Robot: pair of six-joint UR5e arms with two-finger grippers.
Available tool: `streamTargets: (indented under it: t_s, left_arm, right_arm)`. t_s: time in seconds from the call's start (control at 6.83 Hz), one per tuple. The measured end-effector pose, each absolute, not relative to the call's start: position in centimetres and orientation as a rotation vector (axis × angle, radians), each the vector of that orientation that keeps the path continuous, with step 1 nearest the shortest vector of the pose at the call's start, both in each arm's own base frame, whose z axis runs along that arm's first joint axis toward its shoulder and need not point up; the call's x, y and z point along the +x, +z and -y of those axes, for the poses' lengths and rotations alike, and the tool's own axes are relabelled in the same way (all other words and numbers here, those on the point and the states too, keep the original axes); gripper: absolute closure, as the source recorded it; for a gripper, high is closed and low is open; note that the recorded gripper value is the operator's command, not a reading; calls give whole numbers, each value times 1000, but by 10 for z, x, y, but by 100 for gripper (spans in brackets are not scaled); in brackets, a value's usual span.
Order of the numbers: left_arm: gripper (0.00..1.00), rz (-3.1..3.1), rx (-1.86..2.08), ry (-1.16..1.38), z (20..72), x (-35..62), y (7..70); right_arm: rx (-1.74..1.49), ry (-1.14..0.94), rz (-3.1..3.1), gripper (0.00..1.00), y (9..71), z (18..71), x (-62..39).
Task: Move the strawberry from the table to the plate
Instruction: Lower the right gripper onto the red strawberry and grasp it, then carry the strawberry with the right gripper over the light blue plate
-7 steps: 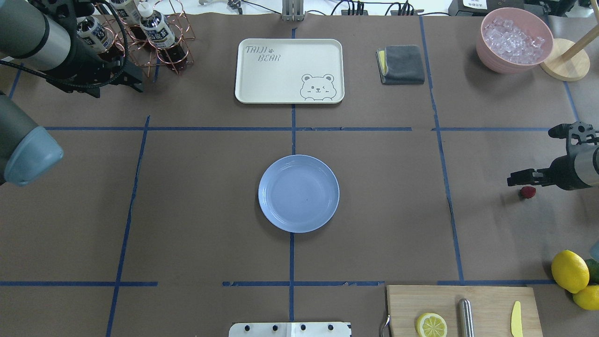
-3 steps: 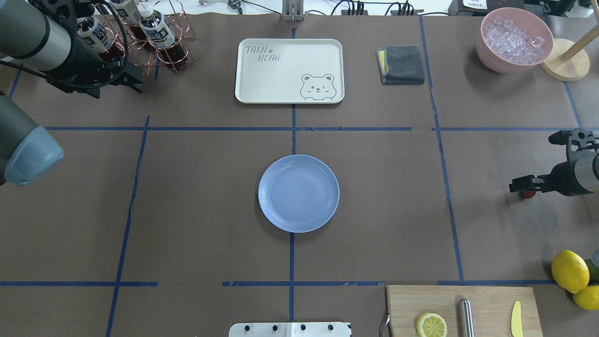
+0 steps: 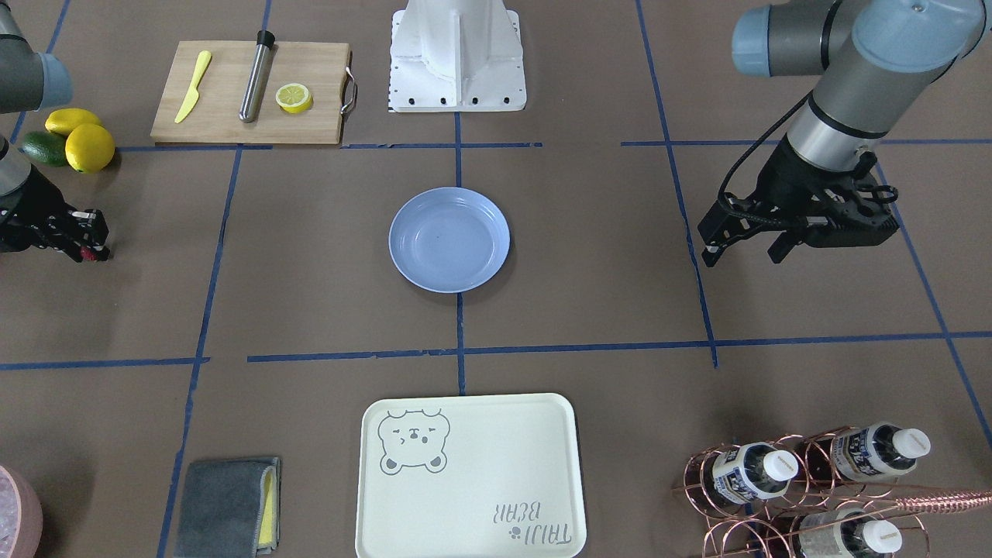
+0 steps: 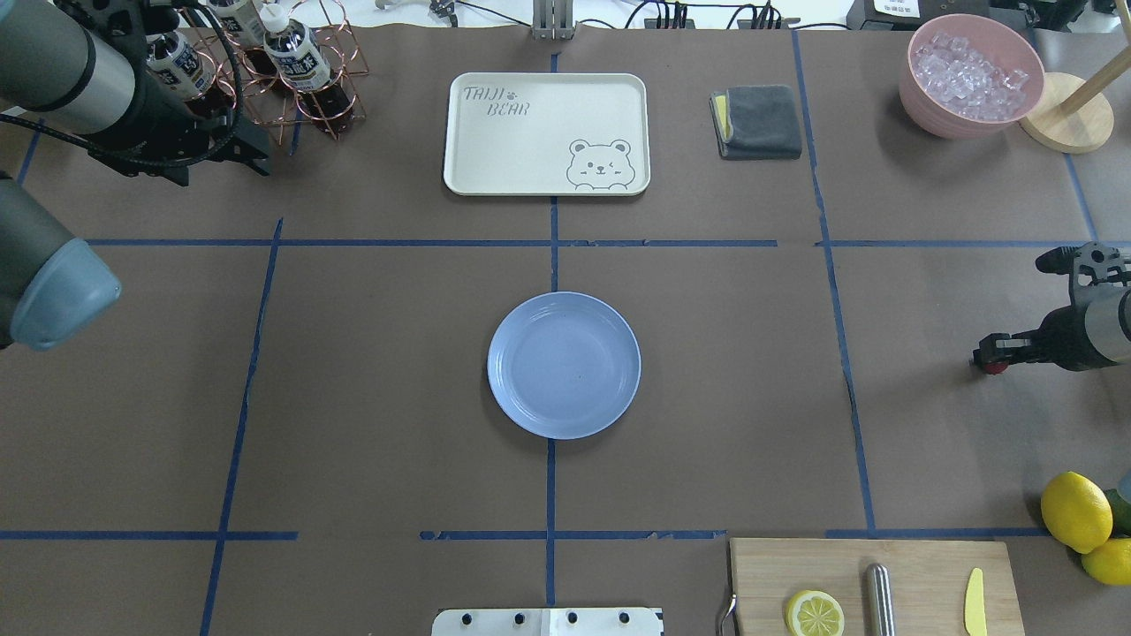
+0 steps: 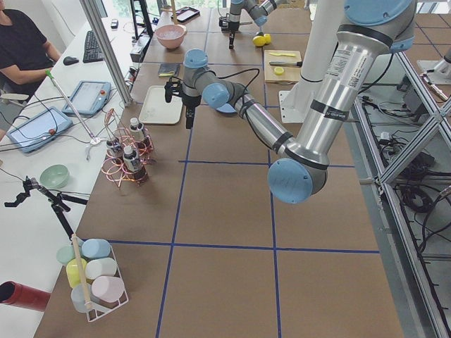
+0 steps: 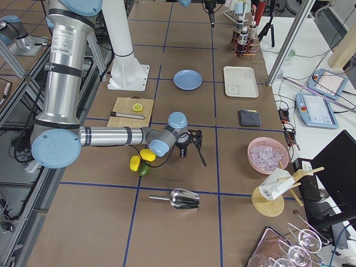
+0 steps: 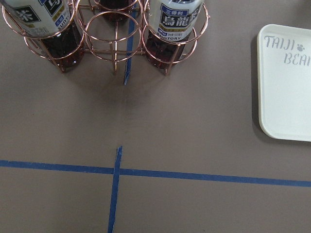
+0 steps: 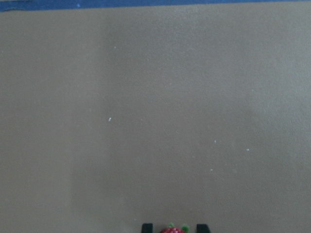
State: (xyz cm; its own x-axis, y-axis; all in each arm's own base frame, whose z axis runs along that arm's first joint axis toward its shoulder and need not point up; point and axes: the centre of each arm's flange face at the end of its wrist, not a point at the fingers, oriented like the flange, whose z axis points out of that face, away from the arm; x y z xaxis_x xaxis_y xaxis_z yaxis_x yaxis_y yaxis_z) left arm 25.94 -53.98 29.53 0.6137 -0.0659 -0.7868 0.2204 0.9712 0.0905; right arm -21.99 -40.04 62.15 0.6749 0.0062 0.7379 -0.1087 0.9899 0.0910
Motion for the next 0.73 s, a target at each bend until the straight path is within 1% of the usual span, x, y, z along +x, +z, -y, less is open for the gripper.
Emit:
streamTargets:
  t_s: [0.29,0.59,0.73]
  left_arm:
    - [0,-896,184,-166,540,260,295]
    - [0,-887,190,-150,540,258,300]
    - [0,-869,200,-107,538,256,310]
  right_arm:
    - [145,60,842,100,611,401,-219]
    - [166,45,885,100,562,407,-222]
    - [173,43,898,100,522,421,-232]
